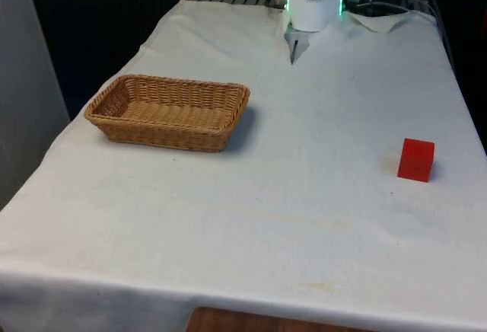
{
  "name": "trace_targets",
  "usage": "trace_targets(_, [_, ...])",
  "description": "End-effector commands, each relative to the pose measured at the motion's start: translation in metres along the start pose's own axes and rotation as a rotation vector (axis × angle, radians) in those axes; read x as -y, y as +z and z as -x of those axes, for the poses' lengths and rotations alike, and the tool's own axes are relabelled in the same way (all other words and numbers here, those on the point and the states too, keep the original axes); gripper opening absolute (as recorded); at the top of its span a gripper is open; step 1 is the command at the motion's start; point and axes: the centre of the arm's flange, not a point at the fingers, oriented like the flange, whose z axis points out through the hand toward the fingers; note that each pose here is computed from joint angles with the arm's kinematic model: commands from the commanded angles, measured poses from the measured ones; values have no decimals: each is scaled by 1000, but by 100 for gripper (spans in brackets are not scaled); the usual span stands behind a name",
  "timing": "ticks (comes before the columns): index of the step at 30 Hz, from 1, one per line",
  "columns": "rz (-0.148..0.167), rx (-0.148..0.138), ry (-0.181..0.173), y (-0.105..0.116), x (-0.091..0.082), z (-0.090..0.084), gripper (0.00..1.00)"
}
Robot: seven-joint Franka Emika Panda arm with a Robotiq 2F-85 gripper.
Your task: Pick up the cube and place it into the basket.
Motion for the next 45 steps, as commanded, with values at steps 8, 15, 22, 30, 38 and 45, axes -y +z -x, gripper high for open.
trace_targets(8, [14,-15,6,0,26,-10,100])
trace_targets(15, [19,-27,15,4,42,-18,100])
trace_targets(22, [25,-33,20,10,57,-26,100])
trace_targets(30, [22,-35,18,25,82,-36,100])
trace_targets(38, [17,-41,23,44,100,-44,100])
trace_targets(45, [8,-49,30,68,121,-56,100])
